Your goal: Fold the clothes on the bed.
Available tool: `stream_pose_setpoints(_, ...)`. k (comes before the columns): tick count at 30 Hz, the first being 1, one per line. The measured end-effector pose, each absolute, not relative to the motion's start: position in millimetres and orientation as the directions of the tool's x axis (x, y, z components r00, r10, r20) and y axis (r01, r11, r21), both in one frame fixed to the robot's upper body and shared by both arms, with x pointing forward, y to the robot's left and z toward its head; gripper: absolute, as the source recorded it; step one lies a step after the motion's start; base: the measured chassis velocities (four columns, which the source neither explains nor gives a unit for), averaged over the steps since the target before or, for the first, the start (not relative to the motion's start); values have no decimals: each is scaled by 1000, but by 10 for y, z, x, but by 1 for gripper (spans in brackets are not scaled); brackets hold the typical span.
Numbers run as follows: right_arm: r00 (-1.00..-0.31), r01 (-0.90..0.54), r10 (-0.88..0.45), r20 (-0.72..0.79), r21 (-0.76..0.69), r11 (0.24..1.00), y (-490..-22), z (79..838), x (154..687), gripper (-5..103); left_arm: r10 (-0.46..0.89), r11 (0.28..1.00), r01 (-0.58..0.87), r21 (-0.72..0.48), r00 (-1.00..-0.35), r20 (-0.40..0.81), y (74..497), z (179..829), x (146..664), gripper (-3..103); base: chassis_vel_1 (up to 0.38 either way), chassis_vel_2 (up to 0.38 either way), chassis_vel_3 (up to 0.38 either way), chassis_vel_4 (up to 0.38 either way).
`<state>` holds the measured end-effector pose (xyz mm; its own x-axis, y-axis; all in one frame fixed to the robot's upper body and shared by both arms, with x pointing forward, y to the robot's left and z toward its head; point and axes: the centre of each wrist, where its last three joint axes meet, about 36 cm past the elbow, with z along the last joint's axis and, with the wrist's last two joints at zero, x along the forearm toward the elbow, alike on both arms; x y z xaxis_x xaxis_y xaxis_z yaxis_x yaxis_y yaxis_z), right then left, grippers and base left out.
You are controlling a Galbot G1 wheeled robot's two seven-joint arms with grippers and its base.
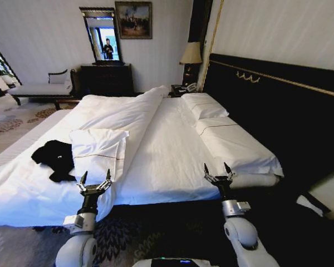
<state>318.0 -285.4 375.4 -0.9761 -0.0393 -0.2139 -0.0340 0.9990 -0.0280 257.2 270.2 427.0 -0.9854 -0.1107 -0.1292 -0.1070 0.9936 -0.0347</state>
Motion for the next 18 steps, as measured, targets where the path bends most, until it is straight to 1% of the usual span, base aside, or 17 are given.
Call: stream_pose_setpoints(18, -977, -32, -36, -209, -24, 999, -2844, 3720, 3199, 100, -112, 994, -108, -36, -986, -126, 2695, 4250, 2579, 100, 80, 75, -78, -86)
